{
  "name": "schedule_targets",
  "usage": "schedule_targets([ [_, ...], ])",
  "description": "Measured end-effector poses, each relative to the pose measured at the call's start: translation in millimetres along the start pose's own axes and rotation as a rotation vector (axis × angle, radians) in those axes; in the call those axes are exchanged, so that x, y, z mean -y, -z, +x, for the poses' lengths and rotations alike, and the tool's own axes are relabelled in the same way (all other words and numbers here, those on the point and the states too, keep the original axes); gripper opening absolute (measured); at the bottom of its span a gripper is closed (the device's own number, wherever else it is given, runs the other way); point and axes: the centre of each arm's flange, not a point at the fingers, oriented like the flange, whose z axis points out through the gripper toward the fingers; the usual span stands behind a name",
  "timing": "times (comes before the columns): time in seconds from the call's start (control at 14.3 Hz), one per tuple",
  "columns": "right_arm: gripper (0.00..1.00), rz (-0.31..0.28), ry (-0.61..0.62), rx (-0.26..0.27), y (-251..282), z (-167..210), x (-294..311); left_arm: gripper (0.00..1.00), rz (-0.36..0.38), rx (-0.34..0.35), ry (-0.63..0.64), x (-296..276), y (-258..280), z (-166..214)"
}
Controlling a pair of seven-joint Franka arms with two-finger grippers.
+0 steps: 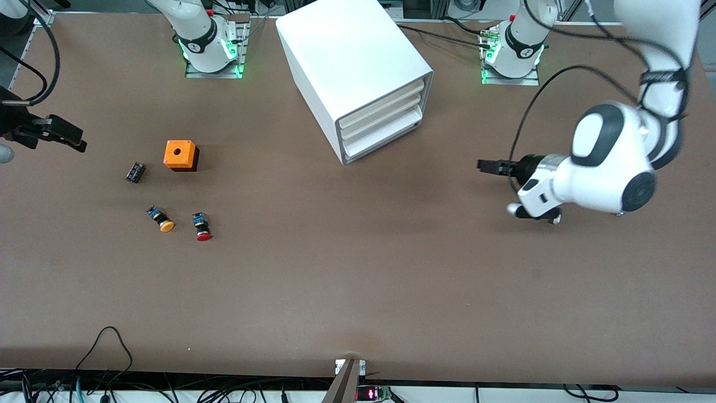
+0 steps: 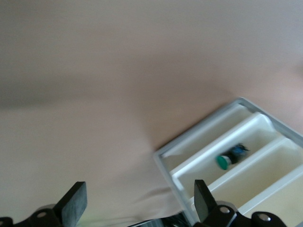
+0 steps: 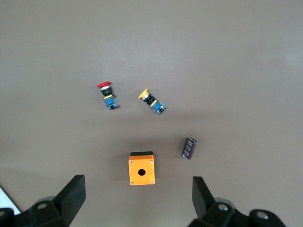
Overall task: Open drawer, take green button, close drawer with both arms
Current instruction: 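Grasp the lowest drawer front with the left gripper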
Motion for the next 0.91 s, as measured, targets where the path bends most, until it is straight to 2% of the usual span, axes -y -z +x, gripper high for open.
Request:
schedule_targets([
  [0.14, 1.0, 0.0, 0.0, 0.0, 0.0, 0.0, 0.1, 1.0, -0.144, 0.041, -0.069, 15.6, -53.5, 16.6],
  [0.28, 1.0, 0.0, -0.009, 0.002, -0.9, 0.2, -4.9, 1.0, -0.22, 0.08, -0.123, 16.8, -105.0, 19.6],
  [0.63, 1.0, -0.001, -0.006, 0.023, -14.6, 6.5, -3.5, 0.98, -0.27, 0.176, -0.251, -24.6, -217.1, -4.0],
  [0.7, 1.0, 0.008, 0.002, 0.035, -23.0, 10.5, 3.0, 0.94, -0.275, 0.184, -0.268, -30.8, -232.0, -9.9],
  [0.91, 1.0, 0.103, 0.049, 0.06, -51.4, 25.4, 49.6, 0.91, -0.289, 0.188, -0.286, -38.5, -266.0, -26.2],
])
